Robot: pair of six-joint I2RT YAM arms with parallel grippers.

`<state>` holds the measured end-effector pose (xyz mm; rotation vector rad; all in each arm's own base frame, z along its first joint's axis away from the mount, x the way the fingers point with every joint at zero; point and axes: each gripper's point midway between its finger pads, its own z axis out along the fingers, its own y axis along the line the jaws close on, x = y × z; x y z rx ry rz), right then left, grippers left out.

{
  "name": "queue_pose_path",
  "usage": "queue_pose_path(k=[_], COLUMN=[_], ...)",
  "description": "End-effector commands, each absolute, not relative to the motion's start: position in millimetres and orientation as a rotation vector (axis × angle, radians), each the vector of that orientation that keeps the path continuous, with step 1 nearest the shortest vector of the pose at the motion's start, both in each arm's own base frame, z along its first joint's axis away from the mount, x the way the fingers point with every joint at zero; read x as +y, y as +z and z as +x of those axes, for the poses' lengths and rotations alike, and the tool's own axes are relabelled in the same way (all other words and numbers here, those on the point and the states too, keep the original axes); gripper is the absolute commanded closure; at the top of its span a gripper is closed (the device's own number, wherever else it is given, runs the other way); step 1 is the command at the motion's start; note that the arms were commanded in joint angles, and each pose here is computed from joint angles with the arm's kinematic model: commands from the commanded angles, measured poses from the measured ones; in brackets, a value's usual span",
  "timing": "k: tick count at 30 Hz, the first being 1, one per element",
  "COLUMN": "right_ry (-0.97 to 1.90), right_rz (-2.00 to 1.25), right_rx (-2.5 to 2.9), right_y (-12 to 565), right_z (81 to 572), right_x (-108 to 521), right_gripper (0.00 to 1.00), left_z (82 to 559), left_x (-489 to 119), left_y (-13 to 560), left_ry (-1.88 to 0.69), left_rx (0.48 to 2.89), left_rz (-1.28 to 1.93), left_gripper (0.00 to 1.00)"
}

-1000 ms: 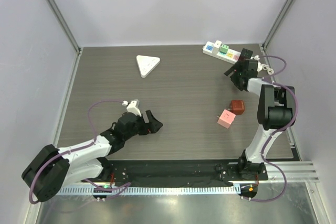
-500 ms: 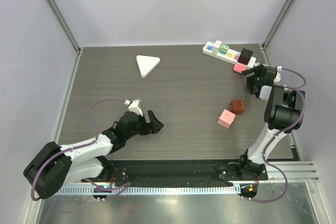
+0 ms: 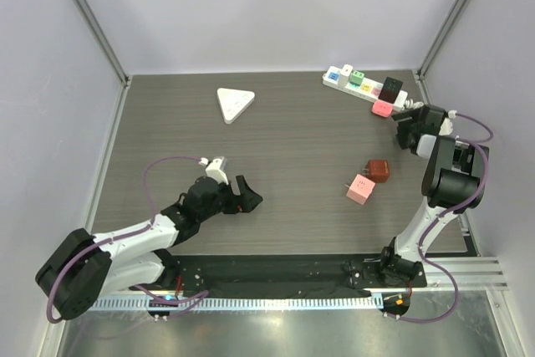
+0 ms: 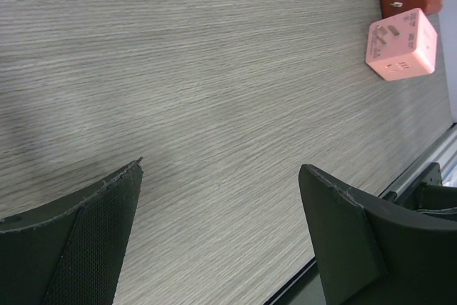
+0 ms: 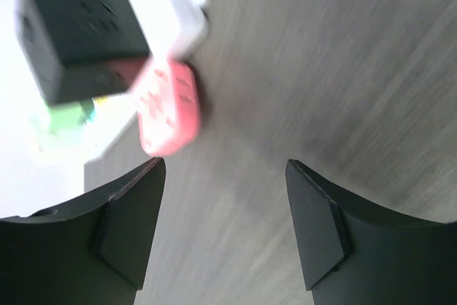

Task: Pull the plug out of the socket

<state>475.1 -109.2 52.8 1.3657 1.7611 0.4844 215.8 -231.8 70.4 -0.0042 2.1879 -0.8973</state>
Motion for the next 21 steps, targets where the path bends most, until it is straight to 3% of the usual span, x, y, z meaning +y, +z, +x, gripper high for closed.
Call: queue_pose_path(k=[1, 7, 21], right_ry=[0.299, 0.284, 0.168], right_rz=[1.417, 1.379, 1.406], right_rx=[1.715, 1.650, 1.660], right_y=[75, 94, 58], right_z=[483, 520, 560], right_x=[-140, -161, -189], right_gripper=[0.26, 0.26, 0.30], left_z=[217, 210, 204], left_x=[-239, -234, -234], left_y=[93, 101, 106], left_ry=[-0.967, -1.002, -1.036], left_rx=[2.089, 2.026, 1.993], left_rz=[0.031, 0.039, 0.067], left_gripper=[0.09, 0.08, 0.08])
